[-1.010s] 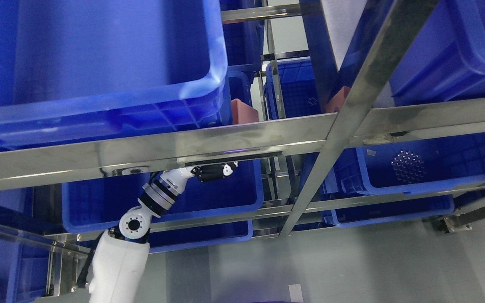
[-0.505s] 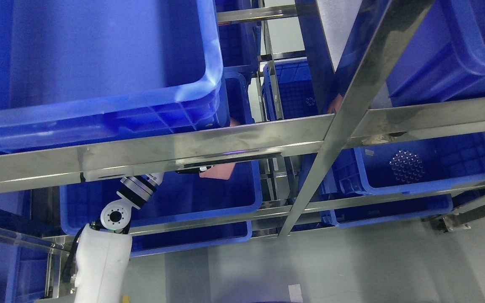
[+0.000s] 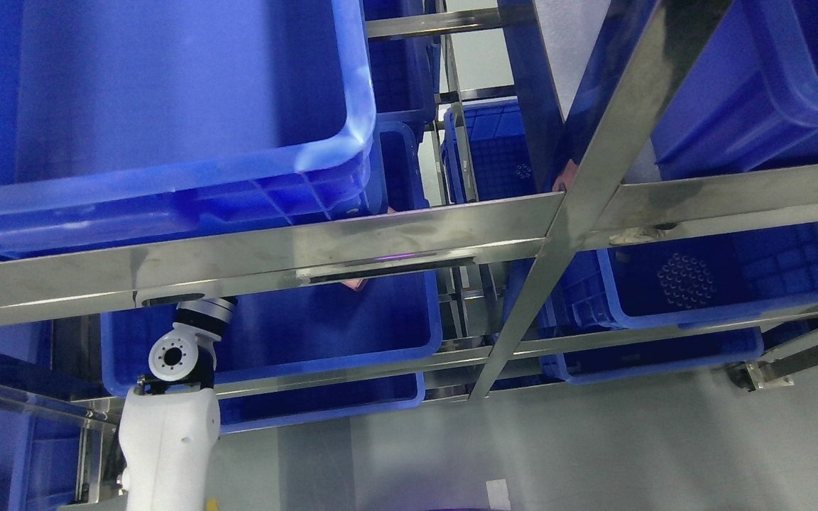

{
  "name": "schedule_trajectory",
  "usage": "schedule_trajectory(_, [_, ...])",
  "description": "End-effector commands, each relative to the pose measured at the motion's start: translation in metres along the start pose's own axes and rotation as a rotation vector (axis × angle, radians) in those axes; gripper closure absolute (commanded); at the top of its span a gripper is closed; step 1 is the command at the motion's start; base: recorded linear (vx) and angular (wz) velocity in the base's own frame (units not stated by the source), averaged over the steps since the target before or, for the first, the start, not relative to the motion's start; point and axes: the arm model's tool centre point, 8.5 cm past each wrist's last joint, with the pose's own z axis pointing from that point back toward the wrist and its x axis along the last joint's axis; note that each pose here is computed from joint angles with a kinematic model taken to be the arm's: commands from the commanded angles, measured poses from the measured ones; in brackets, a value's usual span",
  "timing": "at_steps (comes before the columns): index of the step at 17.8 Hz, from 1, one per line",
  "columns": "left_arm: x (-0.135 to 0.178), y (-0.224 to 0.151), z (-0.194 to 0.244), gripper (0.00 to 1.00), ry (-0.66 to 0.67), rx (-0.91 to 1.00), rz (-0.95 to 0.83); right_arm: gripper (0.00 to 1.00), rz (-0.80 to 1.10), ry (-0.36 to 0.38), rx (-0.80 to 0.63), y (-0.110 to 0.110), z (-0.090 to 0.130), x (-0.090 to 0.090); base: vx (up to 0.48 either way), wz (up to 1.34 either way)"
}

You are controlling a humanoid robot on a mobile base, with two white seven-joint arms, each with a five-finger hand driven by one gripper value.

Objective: Place storage box into left shelf container

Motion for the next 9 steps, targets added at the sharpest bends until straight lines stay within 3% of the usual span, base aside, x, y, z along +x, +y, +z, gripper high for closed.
schedule_trajectory(1, [0.065, 0.002, 0.028, 0.01, -0.164, 0.057, 0.111, 0.00, -0.021, -0.022, -0.019, -0.011, 0.000, 0.009, 0.000, 0.00])
schedule_trajectory(5, [0.069, 0.006, 0.051, 0.00, -0.225, 0.188, 0.094, 0.00, -0.021, -0.021, -0.018, -0.011, 0.000, 0.009, 0.000, 0.00])
schedule_trajectory(9, [0.043, -0.003, 0.084, 0.00, -0.178, 0.213, 0.101, 0.00, -0.021, -0.021, -0.019, -0.011, 0.000, 0.009, 0.000, 0.00])
